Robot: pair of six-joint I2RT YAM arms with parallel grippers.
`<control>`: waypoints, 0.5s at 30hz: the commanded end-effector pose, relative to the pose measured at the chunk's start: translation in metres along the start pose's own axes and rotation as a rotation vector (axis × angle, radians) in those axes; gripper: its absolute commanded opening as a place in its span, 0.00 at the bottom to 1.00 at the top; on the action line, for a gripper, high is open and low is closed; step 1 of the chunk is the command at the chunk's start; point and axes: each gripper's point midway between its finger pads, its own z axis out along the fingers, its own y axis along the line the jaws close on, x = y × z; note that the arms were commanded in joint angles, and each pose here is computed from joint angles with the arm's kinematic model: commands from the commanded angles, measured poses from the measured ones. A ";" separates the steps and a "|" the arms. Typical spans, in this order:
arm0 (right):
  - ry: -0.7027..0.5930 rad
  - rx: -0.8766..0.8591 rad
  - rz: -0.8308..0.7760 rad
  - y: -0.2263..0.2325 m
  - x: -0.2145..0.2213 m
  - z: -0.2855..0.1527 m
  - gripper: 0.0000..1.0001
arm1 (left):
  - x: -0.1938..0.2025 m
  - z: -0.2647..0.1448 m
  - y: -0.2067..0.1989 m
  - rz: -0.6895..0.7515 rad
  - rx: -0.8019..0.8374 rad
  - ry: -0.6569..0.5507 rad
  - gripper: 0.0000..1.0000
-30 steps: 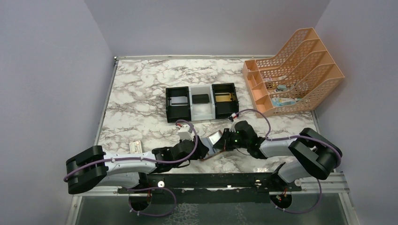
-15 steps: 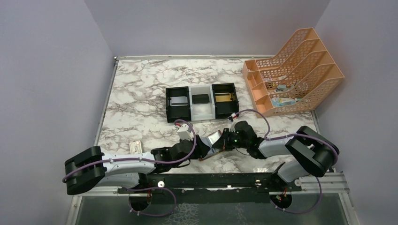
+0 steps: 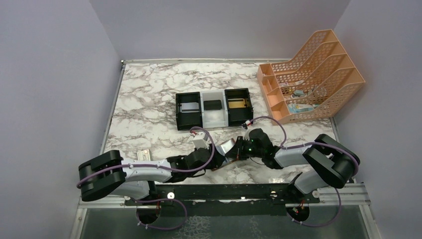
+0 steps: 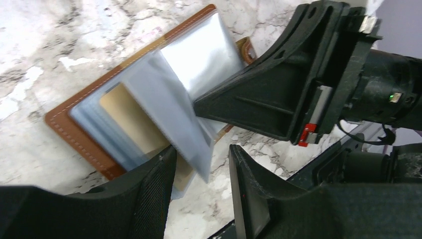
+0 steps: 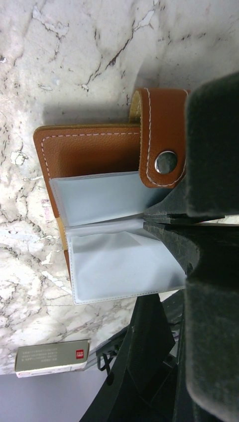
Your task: Take the credit cards out of the card holder
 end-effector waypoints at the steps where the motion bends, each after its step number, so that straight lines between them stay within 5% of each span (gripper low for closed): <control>1: 0.078 0.122 0.002 -0.035 0.027 -0.010 0.02 | -0.008 0.005 -0.037 -0.005 0.095 -0.005 0.45; 9: 0.059 0.078 -0.009 -0.017 0.017 -0.018 0.06 | -0.006 0.019 -0.060 0.056 0.134 0.025 0.47; 15: -0.031 0.117 -0.044 -0.004 -0.011 -0.035 0.23 | -0.005 0.030 -0.051 0.065 0.085 0.008 0.47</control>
